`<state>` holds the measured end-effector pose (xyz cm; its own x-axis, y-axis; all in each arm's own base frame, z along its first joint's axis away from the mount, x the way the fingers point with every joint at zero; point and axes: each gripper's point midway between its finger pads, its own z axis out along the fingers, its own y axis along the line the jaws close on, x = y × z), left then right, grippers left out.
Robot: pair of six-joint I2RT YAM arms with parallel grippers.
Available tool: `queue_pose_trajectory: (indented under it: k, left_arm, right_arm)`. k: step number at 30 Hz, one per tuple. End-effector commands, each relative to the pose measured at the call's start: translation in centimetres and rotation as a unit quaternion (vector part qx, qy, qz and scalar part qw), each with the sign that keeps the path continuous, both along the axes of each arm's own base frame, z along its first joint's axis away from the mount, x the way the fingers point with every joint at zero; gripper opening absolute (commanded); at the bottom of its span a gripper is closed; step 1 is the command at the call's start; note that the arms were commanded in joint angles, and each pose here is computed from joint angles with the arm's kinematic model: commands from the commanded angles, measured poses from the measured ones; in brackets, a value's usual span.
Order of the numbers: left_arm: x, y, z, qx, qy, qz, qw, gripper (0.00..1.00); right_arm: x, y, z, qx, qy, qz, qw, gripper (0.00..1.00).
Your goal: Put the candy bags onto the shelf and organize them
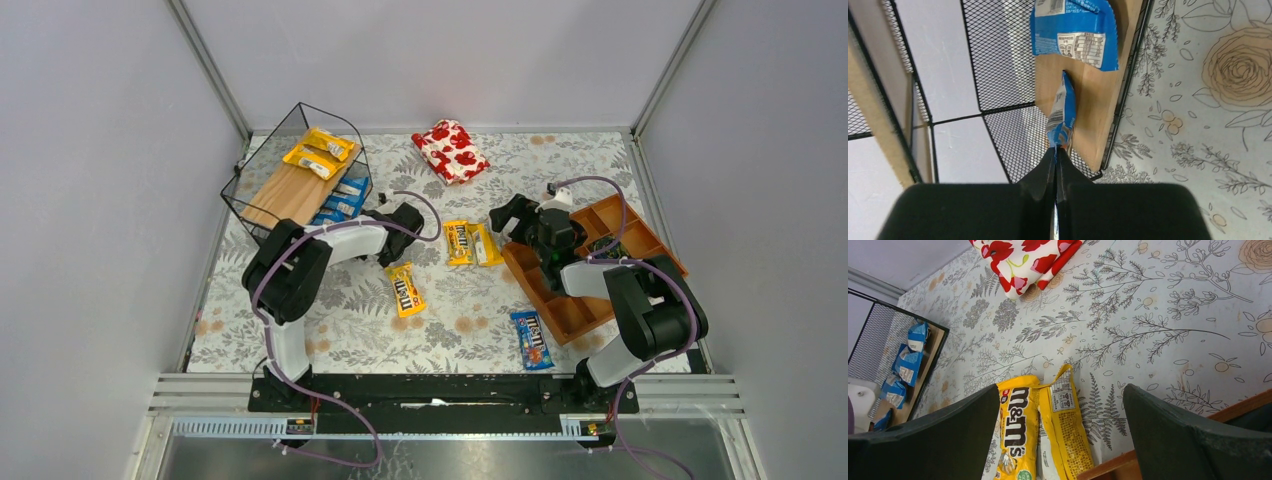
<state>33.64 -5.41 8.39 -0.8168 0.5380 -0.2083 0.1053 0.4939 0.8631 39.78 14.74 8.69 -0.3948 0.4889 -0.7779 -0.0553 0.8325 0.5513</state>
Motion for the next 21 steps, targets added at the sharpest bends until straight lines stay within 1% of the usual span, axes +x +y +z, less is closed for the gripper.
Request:
queue_pose_trajectory:
  k: [1, 6, 9, 17, 21]
  left_arm:
    - [1.2, 0.2, -1.8, -0.013, 0.003, -0.006, 1.000, 0.00]
    - [1.0, 1.9, -3.4, -0.001, 0.032, 0.005, 0.999, 0.00]
    - [1.6, 2.3, -3.8, -0.005, 0.033, 0.009, 0.999, 0.00]
    - [4.3, 1.6, -4.0, 0.010, 0.015, -0.017, 1.000, 0.00]
    - [4.5, 2.1, -5.0, 0.008, 0.025, -0.013, 1.000, 0.00]
  right_arm:
    - [0.8, -0.1, 2.0, 0.017, -0.032, -0.001, 0.999, 1.00]
    - [0.8, -0.2, 2.0, 0.022, -0.033, -0.001, 0.999, 1.00]
    - [0.8, -0.2, 2.0, 0.023, -0.032, -0.001, 0.999, 1.00]
    - [0.9, -0.3, 1.9, 0.025, -0.031, -0.002, 0.999, 1.00]
    - [0.8, -0.4, 2.0, 0.025, -0.032, -0.002, 0.999, 1.00]
